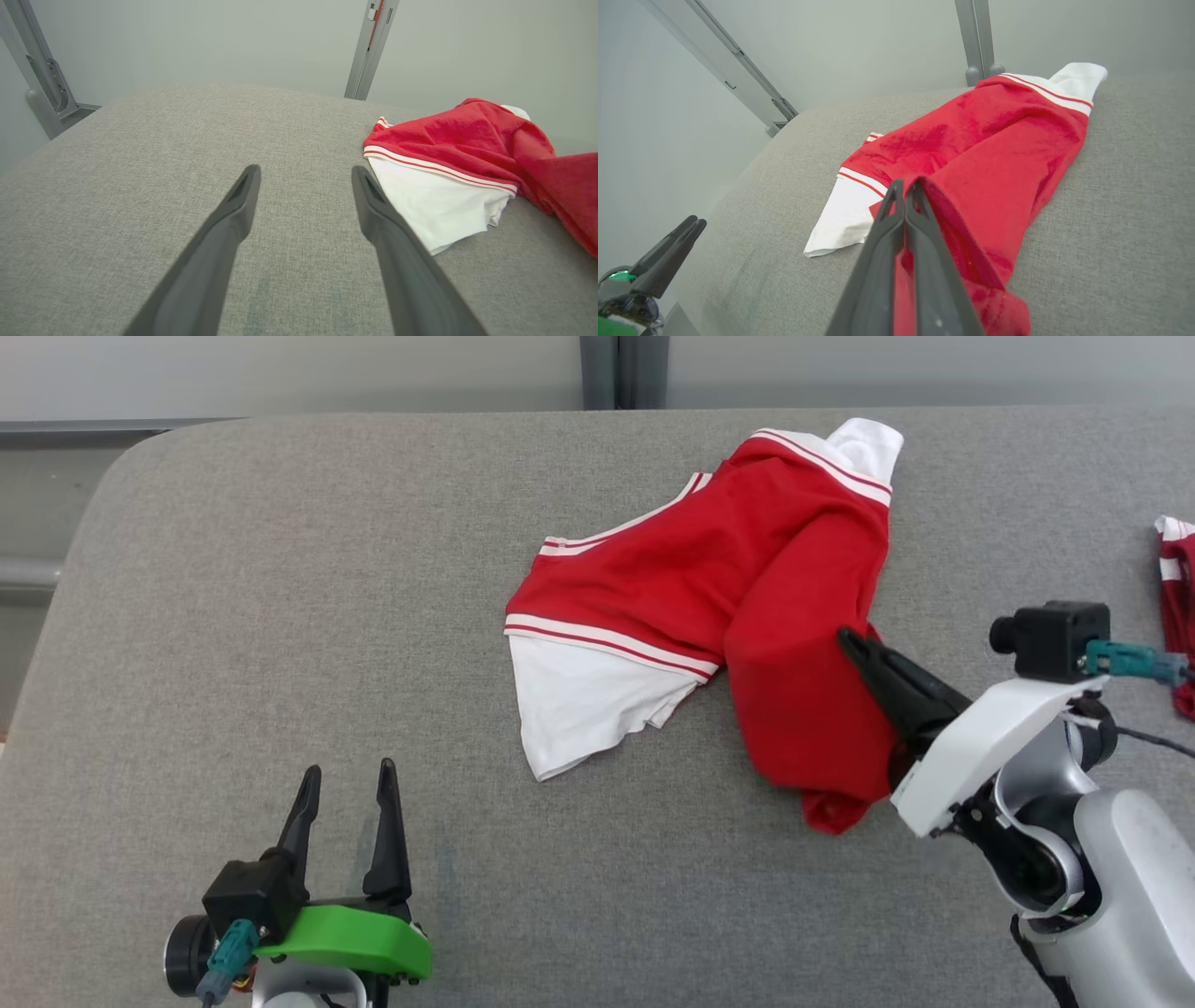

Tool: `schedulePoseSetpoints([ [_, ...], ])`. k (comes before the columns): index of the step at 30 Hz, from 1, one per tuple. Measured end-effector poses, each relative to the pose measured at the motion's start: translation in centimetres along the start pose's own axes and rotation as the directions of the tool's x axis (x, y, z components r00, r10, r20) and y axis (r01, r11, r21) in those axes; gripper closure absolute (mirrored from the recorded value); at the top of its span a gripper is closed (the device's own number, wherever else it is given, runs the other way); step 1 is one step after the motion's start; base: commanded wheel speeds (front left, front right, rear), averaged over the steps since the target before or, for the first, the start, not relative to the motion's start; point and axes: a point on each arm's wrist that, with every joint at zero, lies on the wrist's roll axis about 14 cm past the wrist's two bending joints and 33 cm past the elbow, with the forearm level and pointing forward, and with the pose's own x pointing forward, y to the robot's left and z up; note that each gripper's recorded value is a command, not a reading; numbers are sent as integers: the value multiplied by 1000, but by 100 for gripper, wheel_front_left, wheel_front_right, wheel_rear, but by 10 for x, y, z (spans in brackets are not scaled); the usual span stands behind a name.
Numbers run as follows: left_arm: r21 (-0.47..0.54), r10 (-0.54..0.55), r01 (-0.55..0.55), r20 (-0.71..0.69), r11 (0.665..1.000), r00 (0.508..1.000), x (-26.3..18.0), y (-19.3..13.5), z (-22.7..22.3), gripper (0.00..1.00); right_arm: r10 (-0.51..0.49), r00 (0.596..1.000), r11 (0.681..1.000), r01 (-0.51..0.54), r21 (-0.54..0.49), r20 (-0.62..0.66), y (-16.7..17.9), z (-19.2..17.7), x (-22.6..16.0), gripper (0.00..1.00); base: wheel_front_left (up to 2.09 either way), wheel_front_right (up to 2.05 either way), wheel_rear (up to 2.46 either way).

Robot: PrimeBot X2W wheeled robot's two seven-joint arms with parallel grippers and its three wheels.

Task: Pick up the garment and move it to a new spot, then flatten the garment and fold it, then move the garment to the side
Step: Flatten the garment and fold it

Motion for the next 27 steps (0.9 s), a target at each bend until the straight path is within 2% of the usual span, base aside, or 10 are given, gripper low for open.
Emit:
schedulePoseSetpoints([
  [5,1,5,-5,-4,1000,1000,3,2,-1,0,-41,998,998,43,-36,43,-19,26,14,100,0,0,0],
  [9,-1,-4,4,-1,1000,1000,9,0,0,0,-160,985,985,163,-53,66,-66,46,31,100,0,0,0],
  [13,1,5,-5,-9,1000,1000,12,4,-3,0,-300,952,952,303,-46,55,-121,53,45,100,0,0,0],
  [20,9,50,-50,-34,999,998,13,19,-11,0,-465,885,885,465,-1,-10,-186,23,63,100,0,0,0],
  [21,10,57,-57,-37,998,998,13,22,-12,0,-478,878,878,478,-3,-4,-191,21,65,62,0,0,0],
  [22,11,62,-62,-40,998,997,13,24,-13,0,-482,876,876,482,-2,1,-193,18,68,5,0,0,0],
  [23,11,69,-68,-43,998,997,13,26,-14,0,-484,875,875,484,3,5,-194,15,72,0,0,0,0],
  [27,14,89,-89,-54,996,995,13,32,-18,0,-493,870,869,493,-39,-6,-199,1,77,0,0,0,0],
])
